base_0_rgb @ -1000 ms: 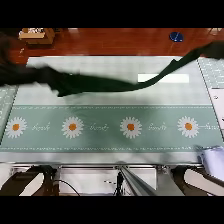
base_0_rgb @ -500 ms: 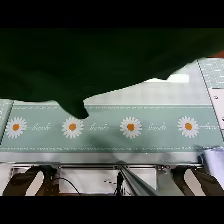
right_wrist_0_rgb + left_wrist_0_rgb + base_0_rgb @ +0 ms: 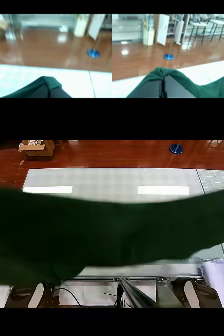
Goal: Fold the shirts.
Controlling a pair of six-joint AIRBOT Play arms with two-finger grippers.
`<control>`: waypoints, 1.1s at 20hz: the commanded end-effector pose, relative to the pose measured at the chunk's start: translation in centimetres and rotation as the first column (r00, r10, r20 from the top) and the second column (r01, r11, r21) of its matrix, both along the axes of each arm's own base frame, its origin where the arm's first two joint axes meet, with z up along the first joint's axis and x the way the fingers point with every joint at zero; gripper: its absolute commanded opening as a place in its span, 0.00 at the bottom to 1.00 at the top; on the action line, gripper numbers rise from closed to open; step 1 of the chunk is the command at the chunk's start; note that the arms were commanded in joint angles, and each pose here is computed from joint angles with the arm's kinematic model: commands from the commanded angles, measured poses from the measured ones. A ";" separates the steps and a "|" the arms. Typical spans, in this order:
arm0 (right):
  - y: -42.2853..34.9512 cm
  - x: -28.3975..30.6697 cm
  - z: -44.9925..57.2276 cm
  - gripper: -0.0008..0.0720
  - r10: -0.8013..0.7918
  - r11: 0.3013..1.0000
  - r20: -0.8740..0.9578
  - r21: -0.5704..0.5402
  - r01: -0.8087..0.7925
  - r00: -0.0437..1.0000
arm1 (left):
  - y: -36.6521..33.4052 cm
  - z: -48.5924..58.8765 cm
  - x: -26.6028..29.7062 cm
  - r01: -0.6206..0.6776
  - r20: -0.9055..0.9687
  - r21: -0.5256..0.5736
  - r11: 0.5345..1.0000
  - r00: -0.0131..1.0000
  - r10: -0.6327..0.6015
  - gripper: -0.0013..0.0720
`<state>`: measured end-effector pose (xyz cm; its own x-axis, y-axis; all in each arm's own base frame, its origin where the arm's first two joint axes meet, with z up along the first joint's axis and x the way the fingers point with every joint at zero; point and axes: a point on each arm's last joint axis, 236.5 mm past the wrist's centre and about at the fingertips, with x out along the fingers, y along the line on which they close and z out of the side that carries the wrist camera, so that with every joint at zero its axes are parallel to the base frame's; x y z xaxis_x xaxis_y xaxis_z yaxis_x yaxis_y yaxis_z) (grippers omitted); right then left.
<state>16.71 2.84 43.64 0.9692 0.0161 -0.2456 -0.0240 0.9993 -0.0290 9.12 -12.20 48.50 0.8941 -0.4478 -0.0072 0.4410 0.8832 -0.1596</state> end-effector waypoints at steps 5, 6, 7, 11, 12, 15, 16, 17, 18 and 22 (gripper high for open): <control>-1.7 -0.3 -10.5 0.05 -0.006 0.997 -0.459 0.068 0.041 0.888 | 3.4 -12.4 3.1 -0.032 -0.507 0.172 0.984 0.854 0.117 0.05; -2.2 0.6 -12.3 0.05 -0.001 0.996 -0.515 0.076 0.046 0.857 | 3.7 -13.6 4.6 -0.018 -0.536 0.187 0.982 0.836 0.117 0.05; -2.8 1.8 -14.5 0.05 0.004 0.995 -0.573 0.087 0.056 0.820 | 4.0 -15.1 6.6 -0.010 -0.574 0.180 0.984 0.811 0.113 0.05; -6.4 8.6 -22.7 0.05 -0.004 0.988 -0.726 0.105 0.117 0.688 | 4.8 -22.4 16.3 -0.004 -0.674 0.111 0.994 0.734 0.079 0.05; -7.2 10.7 -24.5 0.05 0.000 0.985 -0.755 0.114 0.131 0.656 | 4.5 -24.3 19.2 -0.006 -0.695 0.055 0.998 0.718 0.043 0.05; -5.1 18.1 -27.4 0.05 0.171 0.948 -0.716 0.308 0.087 0.677 | 2.2 -30.0 25.3 0.074 -0.774 -0.088 0.993 0.623 -0.115 0.05; -4.5 21.0 -27.7 0.05 0.207 0.926 -0.667 0.370 0.076 0.715 | 1.7 -32.2 27.1 0.107 -0.793 -0.089 0.990 0.594 -0.135 0.05; -4.5 23.3 -28.4 0.05 0.208 0.917 -0.639 0.390 0.079 0.741 | 1.5 -34.4 28.6 0.124 -0.810 -0.084 0.989 0.569 -0.140 0.05; -4.3 25.3 -29.5 0.05 0.203 0.917 -0.625 0.392 0.078 0.754 | 1.5 -36.4 30.0 0.130 -0.826 -0.081 0.988 0.546 -0.140 0.05; -2.6 31.6 -34.1 0.05 0.187 0.932 -0.592 0.360 0.050 0.784 | 3.0 -41.1 35.6 0.044 -0.830 -0.073 0.996 0.551 -0.085 0.05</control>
